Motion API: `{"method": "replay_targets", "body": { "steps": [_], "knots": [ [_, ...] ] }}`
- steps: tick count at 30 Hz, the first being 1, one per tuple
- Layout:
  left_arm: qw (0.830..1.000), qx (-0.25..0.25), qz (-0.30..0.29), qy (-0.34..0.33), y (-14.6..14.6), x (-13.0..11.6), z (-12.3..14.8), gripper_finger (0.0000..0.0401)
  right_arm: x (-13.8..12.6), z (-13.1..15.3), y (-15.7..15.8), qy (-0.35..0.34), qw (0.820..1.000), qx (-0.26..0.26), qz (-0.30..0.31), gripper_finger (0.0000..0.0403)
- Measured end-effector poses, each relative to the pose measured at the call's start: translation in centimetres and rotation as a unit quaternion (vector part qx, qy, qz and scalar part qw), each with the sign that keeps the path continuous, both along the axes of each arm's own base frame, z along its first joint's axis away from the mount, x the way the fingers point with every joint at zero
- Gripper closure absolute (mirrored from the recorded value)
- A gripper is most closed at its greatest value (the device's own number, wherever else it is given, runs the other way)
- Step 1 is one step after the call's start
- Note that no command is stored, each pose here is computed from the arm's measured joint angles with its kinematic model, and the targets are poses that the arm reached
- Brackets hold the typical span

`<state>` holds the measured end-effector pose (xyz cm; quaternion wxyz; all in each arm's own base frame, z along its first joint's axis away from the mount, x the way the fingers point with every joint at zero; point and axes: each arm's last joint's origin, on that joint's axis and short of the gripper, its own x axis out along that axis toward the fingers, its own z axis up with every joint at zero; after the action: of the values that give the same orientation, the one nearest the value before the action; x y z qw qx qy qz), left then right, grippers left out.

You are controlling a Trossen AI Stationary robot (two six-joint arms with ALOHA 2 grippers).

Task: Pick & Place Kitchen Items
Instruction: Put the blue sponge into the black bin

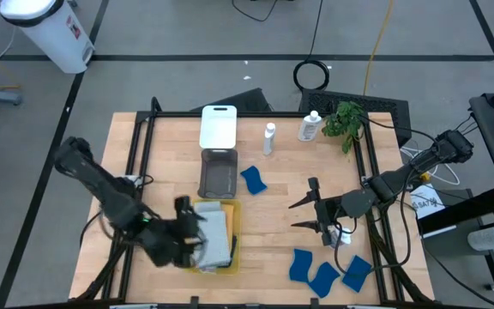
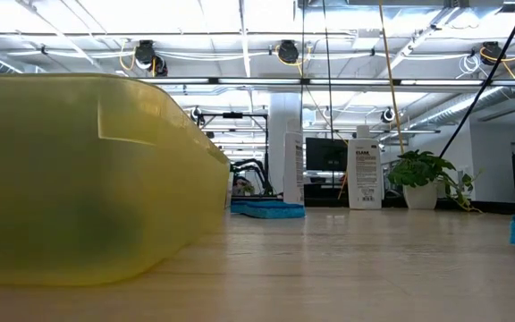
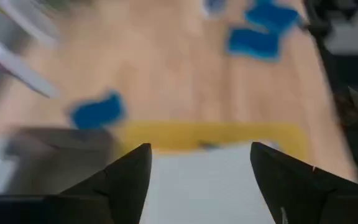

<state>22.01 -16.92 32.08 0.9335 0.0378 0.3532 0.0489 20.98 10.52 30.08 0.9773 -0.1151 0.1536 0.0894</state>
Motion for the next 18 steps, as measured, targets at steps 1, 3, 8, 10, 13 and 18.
{"method": "replay_targets", "body": {
  "steps": [1,3,8,10,13,18],
  "knots": [
    [1.0,0.016,0.009,-0.022,0.7,-0.7,0.4,0.0124,0.0,0.0,0.0,0.001,1.0,0.0,0.0,0.0206],
    [0.997,0.032,0.033,-0.055,2.3,-2.3,0.8,0.0123,0.0,-0.1,0.0,0.003,1.0,-0.002,0.0,0.0206],
    [0.987,0.0,0.082,-0.138,7.0,-5.2,-0.9,0.0123,-0.1,-0.2,0.0,0.008,1.0,-0.004,0.0,0.0206],
    [0.987,-0.021,0.058,-0.149,8.6,-6.1,-2.7,0.0122,-0.1,-0.2,0.0,0.011,1.0,-0.006,0.0,0.0206],
    [0.983,-0.065,0.013,-0.172,10.8,-7.9,-4.5,0.0124,-0.1,-0.2,0.0,0.01,1.0,-0.004,0.0,0.0206],
    [0.971,-0.103,-0.001,-0.215,13.4,-10.8,-6.7,0.0127,-0.1,-0.2,0.0,0.012,1.0,0.006,-0.004,0.0206]
  ]
}}
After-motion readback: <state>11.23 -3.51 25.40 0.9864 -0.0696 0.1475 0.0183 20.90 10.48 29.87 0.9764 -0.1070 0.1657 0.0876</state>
